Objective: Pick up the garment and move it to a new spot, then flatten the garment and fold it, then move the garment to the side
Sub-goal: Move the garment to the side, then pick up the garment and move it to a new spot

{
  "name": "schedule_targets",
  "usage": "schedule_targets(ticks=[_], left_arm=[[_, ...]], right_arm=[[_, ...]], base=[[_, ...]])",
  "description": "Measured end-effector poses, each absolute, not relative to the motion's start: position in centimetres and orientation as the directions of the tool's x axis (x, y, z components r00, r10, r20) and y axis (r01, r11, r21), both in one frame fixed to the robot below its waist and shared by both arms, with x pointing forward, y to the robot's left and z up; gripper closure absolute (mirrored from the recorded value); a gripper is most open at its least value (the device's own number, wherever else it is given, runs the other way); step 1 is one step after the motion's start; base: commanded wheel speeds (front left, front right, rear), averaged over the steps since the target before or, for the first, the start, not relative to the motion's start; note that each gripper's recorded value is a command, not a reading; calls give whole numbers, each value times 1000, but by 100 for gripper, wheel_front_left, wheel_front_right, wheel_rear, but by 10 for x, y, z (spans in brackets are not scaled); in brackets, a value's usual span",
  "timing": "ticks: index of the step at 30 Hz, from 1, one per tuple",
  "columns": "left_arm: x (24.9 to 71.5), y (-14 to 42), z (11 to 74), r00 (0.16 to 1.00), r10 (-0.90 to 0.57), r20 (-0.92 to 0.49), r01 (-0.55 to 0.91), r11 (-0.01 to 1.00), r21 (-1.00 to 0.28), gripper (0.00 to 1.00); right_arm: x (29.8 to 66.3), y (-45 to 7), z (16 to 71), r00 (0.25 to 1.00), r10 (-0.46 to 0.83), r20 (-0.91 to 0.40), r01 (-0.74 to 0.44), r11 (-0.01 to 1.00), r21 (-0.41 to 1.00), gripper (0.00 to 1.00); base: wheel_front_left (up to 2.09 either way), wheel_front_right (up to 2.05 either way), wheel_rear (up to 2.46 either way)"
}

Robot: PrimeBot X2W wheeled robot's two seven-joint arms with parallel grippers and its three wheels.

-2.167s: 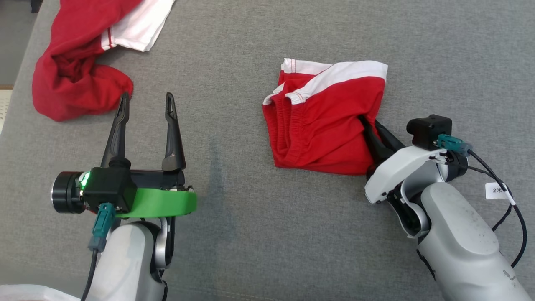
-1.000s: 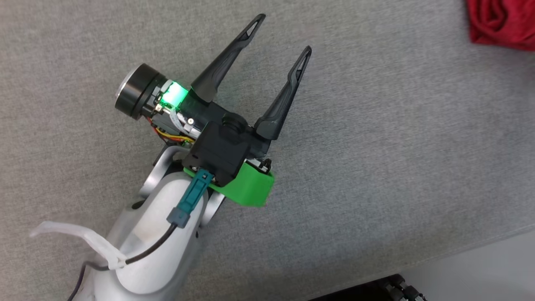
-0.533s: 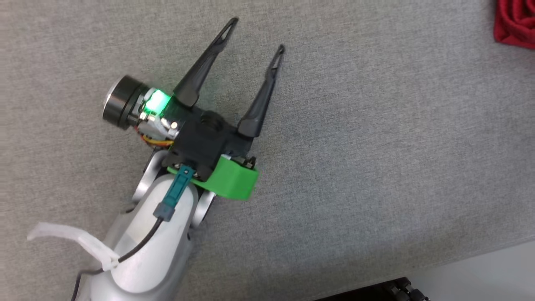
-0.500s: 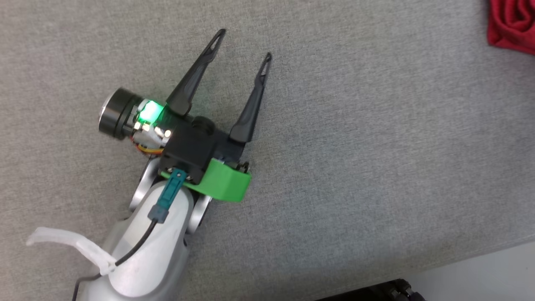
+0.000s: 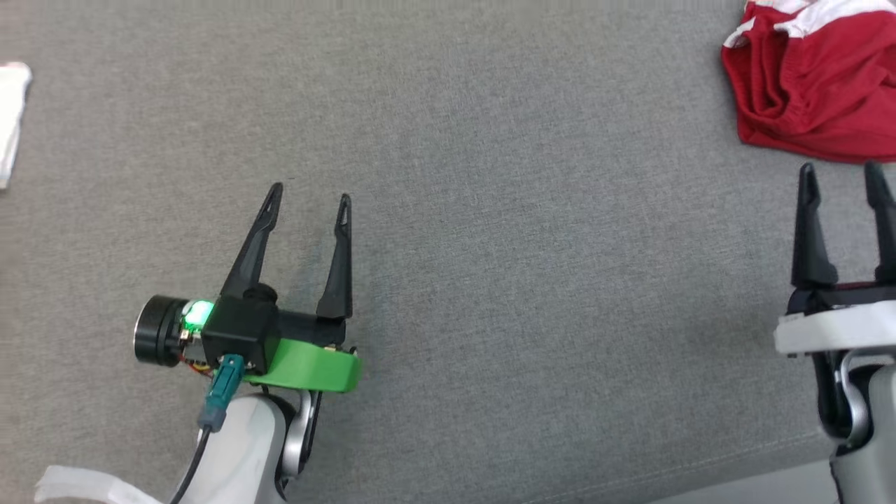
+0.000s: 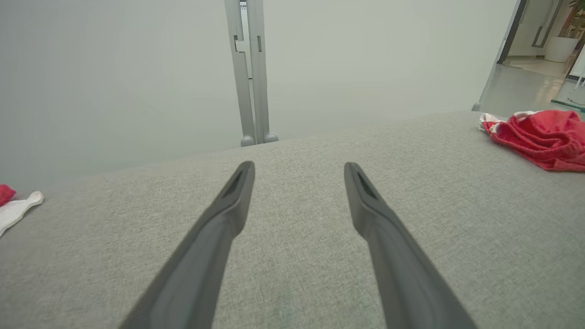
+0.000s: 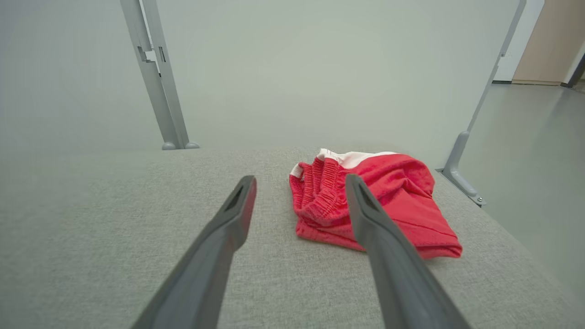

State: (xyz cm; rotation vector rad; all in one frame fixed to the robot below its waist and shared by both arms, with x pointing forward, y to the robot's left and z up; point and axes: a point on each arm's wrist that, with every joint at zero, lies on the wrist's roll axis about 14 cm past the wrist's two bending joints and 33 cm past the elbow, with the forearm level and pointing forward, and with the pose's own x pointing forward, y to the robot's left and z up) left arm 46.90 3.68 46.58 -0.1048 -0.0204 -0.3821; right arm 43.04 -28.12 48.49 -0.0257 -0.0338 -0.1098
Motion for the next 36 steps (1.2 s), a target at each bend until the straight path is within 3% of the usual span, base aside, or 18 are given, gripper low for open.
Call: schedule_targets(ticks=[14, 17, 26, 36], left_arm=[[409, 154, 484, 999, -44, 15, 45, 998, -51, 0], [382, 175, 492, 1000, 8, 26, -7, 999, -37, 0], [362, 179, 504, 998, 21, 59, -19, 999, -37, 0], [363, 174, 501, 999, -5, 49, 7, 999, -33, 0]], right_arm=[[409, -182, 517, 992, 91, 89, -99, 990, 100, 0], [389, -165, 524, 987, 138, 79, -146, 984, 103, 0], [363, -162, 535, 986, 143, 88, -151, 983, 99, 0], [360, -166, 539, 987, 126, 98, -136, 986, 101, 0]], base=[[0, 0, 0], [0, 0, 0], [0, 0, 0], [0, 0, 0]])
